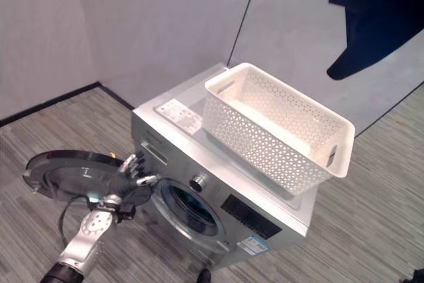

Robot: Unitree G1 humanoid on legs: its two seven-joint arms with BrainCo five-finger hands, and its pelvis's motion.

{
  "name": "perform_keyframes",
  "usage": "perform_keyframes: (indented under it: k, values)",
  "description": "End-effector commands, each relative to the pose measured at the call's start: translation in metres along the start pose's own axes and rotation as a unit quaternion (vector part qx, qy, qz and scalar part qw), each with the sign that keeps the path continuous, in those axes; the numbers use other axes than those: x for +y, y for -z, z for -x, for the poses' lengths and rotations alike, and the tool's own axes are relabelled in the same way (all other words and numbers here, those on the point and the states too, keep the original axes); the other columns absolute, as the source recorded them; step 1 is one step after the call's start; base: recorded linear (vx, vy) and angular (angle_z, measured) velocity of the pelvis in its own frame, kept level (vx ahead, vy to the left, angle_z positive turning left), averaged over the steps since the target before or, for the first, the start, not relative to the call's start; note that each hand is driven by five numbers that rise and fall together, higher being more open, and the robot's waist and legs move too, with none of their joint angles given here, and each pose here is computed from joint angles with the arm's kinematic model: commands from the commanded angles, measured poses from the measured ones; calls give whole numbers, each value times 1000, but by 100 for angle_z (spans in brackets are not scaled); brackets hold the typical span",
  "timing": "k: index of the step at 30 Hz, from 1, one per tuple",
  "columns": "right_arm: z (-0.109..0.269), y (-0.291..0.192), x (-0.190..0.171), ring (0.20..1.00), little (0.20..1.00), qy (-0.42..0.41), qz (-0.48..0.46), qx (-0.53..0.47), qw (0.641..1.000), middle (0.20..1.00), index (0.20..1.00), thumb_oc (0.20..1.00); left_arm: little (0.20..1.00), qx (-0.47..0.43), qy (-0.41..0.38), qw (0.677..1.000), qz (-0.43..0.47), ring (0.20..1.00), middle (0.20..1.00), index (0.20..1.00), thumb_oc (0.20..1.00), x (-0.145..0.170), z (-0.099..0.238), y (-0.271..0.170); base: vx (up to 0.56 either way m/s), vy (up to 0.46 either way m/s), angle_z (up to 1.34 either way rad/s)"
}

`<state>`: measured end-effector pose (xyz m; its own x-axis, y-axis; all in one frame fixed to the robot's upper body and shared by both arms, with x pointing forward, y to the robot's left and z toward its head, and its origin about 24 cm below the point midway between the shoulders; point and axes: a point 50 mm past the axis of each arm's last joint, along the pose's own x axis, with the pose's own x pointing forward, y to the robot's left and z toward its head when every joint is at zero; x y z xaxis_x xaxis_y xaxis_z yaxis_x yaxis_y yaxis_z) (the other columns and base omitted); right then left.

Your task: Grab the laundry basket,head to the washer,open it,put in the laundry and shut it.

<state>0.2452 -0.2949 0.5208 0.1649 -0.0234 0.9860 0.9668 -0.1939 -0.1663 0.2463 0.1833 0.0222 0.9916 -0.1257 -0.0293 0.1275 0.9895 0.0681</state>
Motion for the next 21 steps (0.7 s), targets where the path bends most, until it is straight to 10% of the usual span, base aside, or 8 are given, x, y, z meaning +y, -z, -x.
perform_keyframes:
  k: [1,21]
  values:
    - [-16,6,-33,200,200,61,21,4,998,200,200,200,1000,-103,18,994,-19,1000,1000,1000,1000,2,-13,-42,-52,76,-26]
    - [-4,-86,-9,200,200,70,-112,-95,987,200,200,200,1000,-251,-66,963,-73,1000,1000,1000,1000,23,-12,-107,-155,38,-49]
